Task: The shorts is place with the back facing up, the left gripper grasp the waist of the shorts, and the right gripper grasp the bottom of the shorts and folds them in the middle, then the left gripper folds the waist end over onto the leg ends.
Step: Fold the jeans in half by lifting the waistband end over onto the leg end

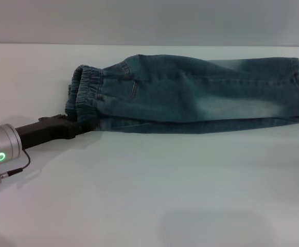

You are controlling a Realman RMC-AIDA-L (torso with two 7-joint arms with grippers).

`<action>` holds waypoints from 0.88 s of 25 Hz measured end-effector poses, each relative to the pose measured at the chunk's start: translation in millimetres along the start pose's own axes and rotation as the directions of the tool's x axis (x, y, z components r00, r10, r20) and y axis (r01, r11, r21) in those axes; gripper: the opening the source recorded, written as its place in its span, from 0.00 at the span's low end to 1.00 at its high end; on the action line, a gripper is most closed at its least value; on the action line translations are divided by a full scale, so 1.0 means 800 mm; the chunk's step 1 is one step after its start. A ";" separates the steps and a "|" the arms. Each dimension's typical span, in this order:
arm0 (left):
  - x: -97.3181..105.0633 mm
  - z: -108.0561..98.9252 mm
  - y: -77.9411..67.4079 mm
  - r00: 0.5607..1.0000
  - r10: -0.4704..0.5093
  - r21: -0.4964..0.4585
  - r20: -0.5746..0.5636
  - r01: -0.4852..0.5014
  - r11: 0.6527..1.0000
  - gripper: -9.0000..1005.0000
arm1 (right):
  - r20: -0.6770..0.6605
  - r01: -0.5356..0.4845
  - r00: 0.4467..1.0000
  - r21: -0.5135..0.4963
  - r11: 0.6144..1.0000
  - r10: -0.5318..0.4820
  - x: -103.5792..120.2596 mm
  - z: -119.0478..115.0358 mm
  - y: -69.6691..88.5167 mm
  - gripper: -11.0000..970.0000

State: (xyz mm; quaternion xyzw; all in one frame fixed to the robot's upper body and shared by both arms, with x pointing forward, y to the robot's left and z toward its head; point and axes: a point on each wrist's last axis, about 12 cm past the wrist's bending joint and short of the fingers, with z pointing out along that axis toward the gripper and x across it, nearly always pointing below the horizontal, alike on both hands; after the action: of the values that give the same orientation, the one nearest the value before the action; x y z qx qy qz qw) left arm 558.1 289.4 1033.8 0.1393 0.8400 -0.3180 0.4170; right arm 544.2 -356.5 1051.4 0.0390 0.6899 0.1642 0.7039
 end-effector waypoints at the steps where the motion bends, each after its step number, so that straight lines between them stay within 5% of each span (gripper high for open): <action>1: 0.000 0.000 0.000 1.000 0.000 0.000 0.000 0.000 1.000 0.77 | -0.001 -0.001 1.000 0.001 1.000 0.001 0.000 0.000 0.000 0.55; 22: -0.006 0.015 -0.003 1.000 -0.013 -0.011 -0.003 0.012 1.000 0.76 | -0.007 -0.014 1.000 0.013 1.000 0.014 0.004 -0.003 -0.001 0.55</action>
State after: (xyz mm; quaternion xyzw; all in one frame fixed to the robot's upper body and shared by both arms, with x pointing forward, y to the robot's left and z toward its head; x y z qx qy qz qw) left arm 567.1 279.8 1032.8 0.1323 0.8432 -0.3158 0.4144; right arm 541.9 -356.7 1048.0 0.0479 0.6932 0.1649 0.7000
